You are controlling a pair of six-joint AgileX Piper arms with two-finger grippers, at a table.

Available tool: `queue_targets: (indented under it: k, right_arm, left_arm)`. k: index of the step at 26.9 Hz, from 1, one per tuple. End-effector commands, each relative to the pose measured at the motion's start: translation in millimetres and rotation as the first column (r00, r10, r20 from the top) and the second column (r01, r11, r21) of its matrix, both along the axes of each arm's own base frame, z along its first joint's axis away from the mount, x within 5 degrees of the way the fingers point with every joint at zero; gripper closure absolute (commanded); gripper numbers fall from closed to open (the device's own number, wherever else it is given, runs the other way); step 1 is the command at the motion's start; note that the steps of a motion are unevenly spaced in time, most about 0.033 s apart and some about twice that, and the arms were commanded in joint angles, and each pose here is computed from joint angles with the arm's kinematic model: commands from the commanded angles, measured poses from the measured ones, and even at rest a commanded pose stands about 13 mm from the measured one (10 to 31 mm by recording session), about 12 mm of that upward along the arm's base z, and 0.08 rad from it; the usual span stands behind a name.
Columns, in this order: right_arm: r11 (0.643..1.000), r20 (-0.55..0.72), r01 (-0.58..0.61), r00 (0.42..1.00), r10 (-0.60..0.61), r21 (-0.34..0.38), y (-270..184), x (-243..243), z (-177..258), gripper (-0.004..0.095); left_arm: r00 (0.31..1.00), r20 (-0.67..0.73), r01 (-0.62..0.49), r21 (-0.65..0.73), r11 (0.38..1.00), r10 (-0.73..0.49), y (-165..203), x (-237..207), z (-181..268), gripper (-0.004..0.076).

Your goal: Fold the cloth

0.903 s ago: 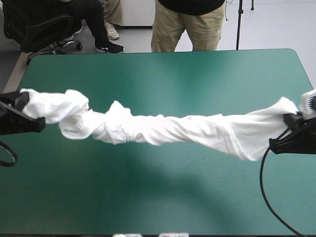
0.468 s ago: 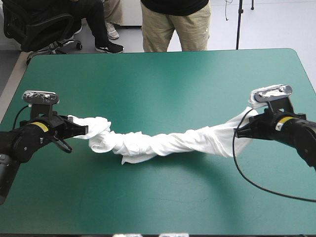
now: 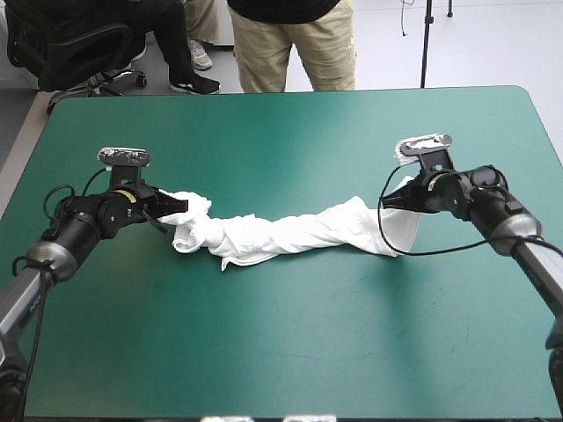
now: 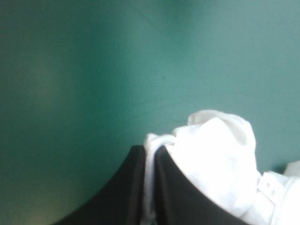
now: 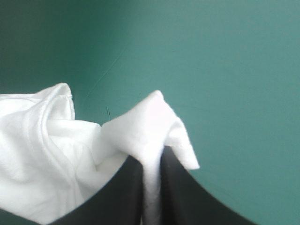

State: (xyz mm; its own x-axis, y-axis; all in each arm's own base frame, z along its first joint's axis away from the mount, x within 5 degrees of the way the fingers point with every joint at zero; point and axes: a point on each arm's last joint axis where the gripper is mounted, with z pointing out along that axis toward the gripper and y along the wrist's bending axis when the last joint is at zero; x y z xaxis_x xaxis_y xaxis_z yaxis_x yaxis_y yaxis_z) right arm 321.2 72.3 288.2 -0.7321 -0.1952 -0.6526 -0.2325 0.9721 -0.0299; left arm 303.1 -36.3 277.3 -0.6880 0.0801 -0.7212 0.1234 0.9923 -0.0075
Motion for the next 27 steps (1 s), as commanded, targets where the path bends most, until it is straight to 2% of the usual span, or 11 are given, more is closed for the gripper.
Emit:
queue_targets:
  k: [1, 4, 5, 7, 12, 17, 21, 24, 27]
  right_arm:
    - [1.0, 0.092, 0.002, 0.996, -0.003, 0.011, 1, 17, 14, 0.058]
    - [1.0, 0.123, -0.001, 0.992, -0.001, 0.013, 3, 24, 19, 0.0374]
    - [1.0, 0.14, -0.002, 0.99, 0.0, 0.014, 3, 26, 23, 0.0351]
    - [1.0, 0.173, 0.001, 0.985, -0.001, -0.002, -1, 28, 34, 0.0345]
    - [0.999, 0.24, 0.033, 0.97, -0.027, -0.019, -13, 23, 77, 0.0349]
    - [0.999, 0.27, 0.047, 0.962, -0.044, -0.006, -20, -3, 109, 0.0349]
    - [0.998, 0.209, 0.057, 0.976, -0.057, 0.007, -26, -37, 127, 0.035]
    - [0.998, 0.175, 0.06, 0.983, -0.059, 0.0, -30, -61, 137, 0.036]
    - [0.998, 0.198, 0.056, 0.979, -0.055, 0.001, -34, -84, 151, 0.0374]
  left_arm:
    - [0.996, 0.09, -0.007, -0.022, 1.0, 0.009, -3, 18, 9, 0.0543]
    - [0.996, 0.09, -0.006, -0.019, 1.0, 0.008, -4, 32, 6, 0.0311]
    - [0.995, 0.097, -0.004, -0.015, 1.0, 0.006, -5, 38, 7, 0.0252]
    - [0.993, 0.118, 0.002, 0.003, 1.0, -0.002, -5, 46, 17, 0.0203]
    - [0.991, 0.129, 0.018, 0.024, 1.0, -0.021, -5, 49, 63, 0.0216]
    - [0.996, 0.053, 0.062, 0.067, 0.996, -0.066, -4, 27, 88, 0.0221]
    - [0.987, -0.103, 0.128, 0.067, 0.989, -0.121, -4, -2, 91, 0.0267]
    - [0.974, -0.155, 0.164, -0.006, 0.986, -0.163, -9, -22, 86, 0.0277]
    - [0.95, -0.225, 0.204, -0.087, 0.975, -0.219, -14, -40, 58, 0.0277]
